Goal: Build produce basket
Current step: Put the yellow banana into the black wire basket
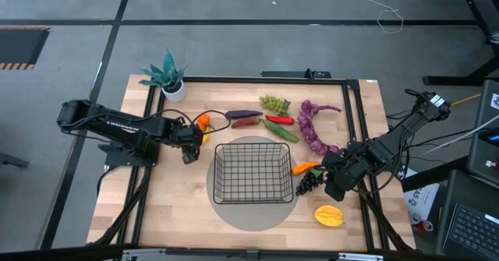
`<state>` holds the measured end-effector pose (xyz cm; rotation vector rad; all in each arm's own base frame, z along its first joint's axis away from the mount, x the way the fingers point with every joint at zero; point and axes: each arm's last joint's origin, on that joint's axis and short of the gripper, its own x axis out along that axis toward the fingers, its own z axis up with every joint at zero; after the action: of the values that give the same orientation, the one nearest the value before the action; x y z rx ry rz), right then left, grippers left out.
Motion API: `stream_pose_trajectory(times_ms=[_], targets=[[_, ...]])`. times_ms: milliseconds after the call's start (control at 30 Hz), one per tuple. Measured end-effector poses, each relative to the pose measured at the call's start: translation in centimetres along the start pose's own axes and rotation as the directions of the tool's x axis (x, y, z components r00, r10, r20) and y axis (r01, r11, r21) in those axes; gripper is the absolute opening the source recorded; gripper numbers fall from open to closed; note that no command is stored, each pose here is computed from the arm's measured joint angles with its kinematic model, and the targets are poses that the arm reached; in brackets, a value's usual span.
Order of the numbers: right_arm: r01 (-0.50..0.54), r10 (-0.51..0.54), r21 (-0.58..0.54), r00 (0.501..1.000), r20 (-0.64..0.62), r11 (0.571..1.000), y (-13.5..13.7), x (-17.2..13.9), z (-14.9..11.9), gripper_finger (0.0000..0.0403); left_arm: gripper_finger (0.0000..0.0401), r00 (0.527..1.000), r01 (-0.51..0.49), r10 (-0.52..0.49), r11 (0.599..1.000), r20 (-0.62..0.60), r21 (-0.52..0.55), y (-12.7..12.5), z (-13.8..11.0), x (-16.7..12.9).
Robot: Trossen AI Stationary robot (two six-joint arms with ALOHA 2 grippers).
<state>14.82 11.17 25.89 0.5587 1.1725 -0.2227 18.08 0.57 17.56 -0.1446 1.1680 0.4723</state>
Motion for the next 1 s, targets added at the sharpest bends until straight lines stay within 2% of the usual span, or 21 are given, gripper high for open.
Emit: stream_pose_trajectory(times_ms=[133,300,633,767,933,1000], targets=[[0.000,0.000,0.000,1.000,0.000,1.000,0.0,0.0,0.0,0.0131,0.0218,0.999,0.000,0.002,0.999,-0.037,0.042,-0.2,0.0,0.7],[-0.001,0.001,0.000,1.000,-0.002,1.000,0.0,0.0,0.0,0.0131,0.0220,0.995,-0.054,0.059,0.997,-0.080,0.062,-0.6,0.0,2.0],[-0.004,0.004,0.000,1.000,-0.007,1.000,0.0,0.0,0.0,0.0131,0.0209,0.989,-0.047,0.057,0.996,-0.138,0.078,-1.3,0.2,3.8],[-0.004,0.004,0.000,1.000,-0.007,1.000,0.0,0.0,0.0,0.0131,0.0176,0.987,-0.045,0.057,0.996,-0.148,0.082,-1.3,0.1,4.0],[-0.004,0.004,0.000,1.000,-0.007,1.000,0.0,0.0,0.0,0.0131,0.0107,0.987,-0.038,0.050,0.996,-0.153,0.080,-1.3,0.1,3.9],[-0.004,0.004,0.000,1.000,-0.007,1.000,0.0,0.0,0.0,0.0131,0.0097,0.987,-0.035,0.045,0.997,-0.152,0.070,-1.3,0.1,3.8]])
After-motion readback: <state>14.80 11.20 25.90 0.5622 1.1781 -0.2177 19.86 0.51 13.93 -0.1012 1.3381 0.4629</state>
